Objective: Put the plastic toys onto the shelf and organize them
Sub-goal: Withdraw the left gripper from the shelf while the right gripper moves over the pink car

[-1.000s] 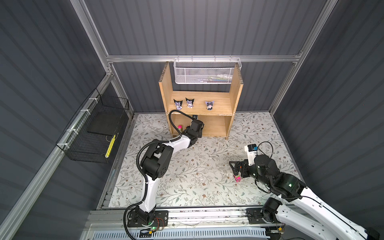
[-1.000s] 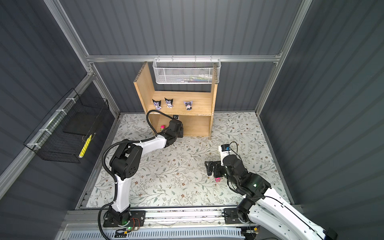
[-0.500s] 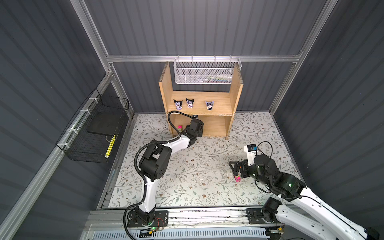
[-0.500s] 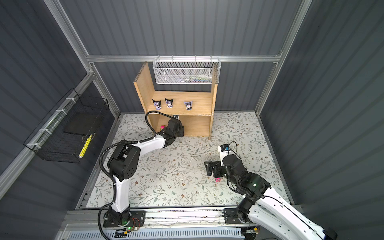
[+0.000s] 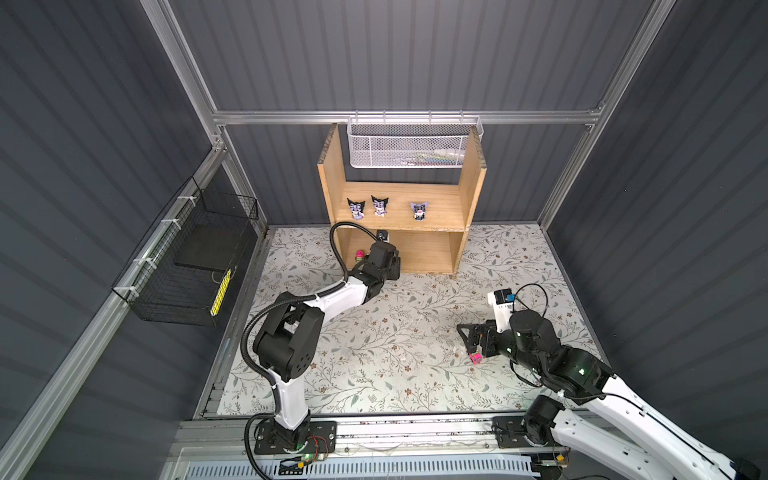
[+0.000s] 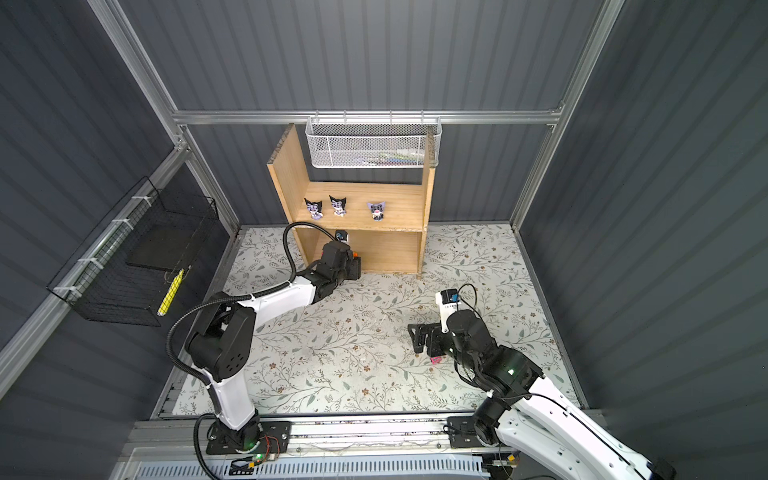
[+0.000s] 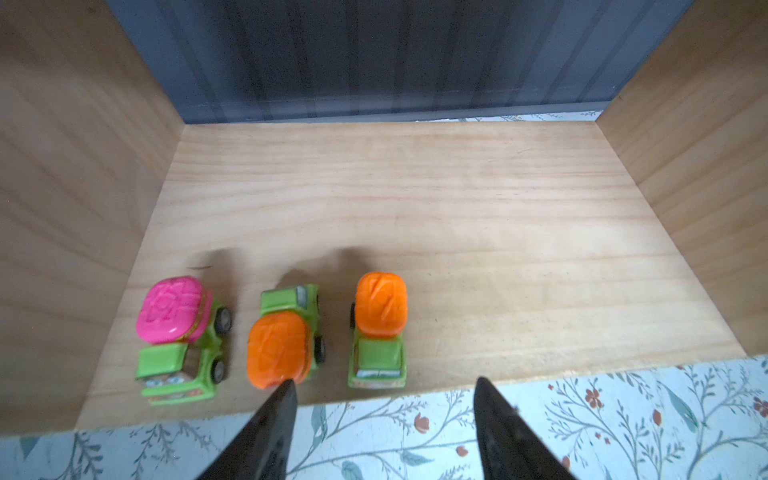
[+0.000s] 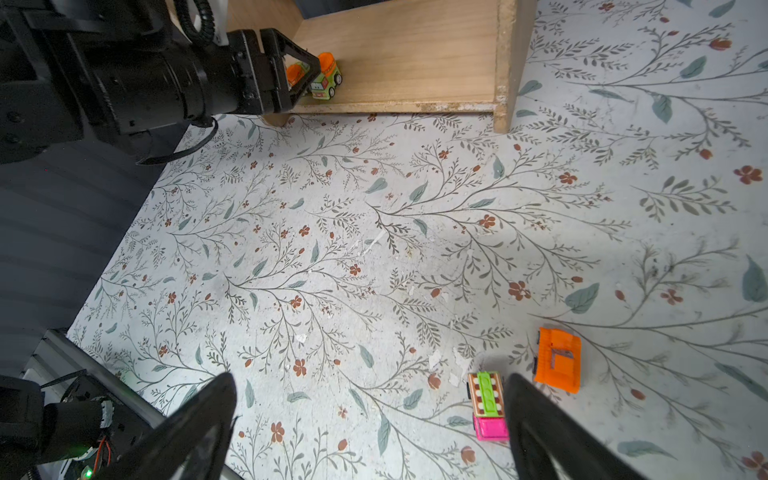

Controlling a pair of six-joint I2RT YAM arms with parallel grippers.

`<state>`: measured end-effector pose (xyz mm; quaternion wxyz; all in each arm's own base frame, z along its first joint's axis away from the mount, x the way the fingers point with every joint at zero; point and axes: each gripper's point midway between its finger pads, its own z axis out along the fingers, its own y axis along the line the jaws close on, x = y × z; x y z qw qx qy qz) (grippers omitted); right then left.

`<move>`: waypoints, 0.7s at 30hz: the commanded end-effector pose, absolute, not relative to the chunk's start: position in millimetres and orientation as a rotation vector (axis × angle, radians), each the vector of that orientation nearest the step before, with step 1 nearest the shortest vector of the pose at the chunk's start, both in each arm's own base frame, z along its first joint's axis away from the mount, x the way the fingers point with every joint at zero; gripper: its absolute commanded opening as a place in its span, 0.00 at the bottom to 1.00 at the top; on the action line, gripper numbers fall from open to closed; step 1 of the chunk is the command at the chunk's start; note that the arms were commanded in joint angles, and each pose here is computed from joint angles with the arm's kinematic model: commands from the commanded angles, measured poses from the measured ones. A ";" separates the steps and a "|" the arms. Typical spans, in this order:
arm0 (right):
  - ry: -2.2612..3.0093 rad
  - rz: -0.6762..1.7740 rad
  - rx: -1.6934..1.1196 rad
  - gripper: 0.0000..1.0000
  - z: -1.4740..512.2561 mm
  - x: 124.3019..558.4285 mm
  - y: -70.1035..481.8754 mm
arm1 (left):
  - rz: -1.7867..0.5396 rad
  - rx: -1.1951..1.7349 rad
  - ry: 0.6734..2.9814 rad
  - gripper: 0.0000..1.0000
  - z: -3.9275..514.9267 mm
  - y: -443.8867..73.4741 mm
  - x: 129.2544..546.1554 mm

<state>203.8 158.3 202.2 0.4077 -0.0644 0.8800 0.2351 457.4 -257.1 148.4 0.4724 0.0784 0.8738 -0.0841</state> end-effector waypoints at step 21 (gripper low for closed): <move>2.378 0.527 0.042 0.98 90.1 203.9 147.5 | -0.299 0.185 2.175 0.99 164.4 -202.0 285.8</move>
